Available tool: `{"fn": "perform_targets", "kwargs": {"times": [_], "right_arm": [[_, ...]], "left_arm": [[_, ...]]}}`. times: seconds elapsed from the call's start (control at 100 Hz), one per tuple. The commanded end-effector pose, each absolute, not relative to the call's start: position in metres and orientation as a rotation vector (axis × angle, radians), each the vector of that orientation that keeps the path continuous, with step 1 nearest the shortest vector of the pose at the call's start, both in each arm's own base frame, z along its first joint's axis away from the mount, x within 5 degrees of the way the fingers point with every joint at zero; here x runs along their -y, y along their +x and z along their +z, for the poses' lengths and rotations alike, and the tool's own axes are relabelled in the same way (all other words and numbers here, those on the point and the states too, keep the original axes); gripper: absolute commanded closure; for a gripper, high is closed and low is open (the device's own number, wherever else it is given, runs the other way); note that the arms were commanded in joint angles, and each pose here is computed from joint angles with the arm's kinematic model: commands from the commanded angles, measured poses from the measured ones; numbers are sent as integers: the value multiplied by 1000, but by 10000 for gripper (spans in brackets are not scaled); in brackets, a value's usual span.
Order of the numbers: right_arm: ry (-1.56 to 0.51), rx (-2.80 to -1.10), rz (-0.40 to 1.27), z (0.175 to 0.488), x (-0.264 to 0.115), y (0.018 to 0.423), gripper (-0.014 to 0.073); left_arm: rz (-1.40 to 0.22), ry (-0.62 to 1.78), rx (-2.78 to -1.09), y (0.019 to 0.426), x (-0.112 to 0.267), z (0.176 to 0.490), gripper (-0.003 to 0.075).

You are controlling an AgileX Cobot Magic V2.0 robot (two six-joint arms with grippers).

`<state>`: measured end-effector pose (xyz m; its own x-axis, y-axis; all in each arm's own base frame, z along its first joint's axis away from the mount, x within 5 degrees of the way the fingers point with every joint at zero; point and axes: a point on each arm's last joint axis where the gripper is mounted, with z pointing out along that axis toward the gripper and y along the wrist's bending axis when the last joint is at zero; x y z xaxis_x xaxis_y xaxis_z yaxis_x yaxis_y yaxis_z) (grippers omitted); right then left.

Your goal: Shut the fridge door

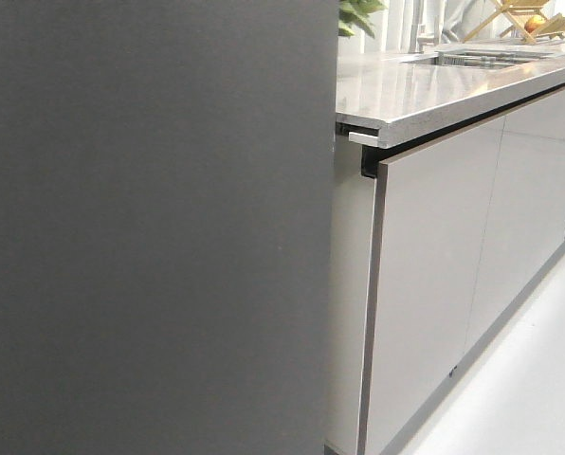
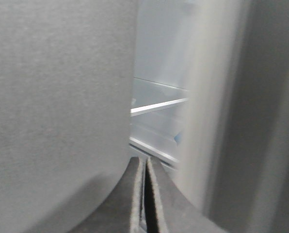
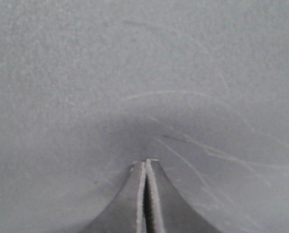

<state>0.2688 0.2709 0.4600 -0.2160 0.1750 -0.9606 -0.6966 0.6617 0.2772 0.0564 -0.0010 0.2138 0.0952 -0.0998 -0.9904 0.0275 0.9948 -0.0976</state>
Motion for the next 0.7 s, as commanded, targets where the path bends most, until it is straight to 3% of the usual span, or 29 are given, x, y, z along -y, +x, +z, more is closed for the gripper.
{"fn": "perform_targets", "kwargs": {"times": [0.0, 0.31, 0.69], "right_arm": [[-395, -1446, 843, 476, -271, 274, 671], [-404, -1426, 811, 472, -273, 280, 671], [-414, -1402, 651, 480, -230, 283, 671]], "left_arm": [[-103, -59, -1443, 59, 1, 210, 741], [-103, -59, -1443, 59, 1, 210, 741], [-103, -59, -1443, 59, 1, 210, 741]]}}
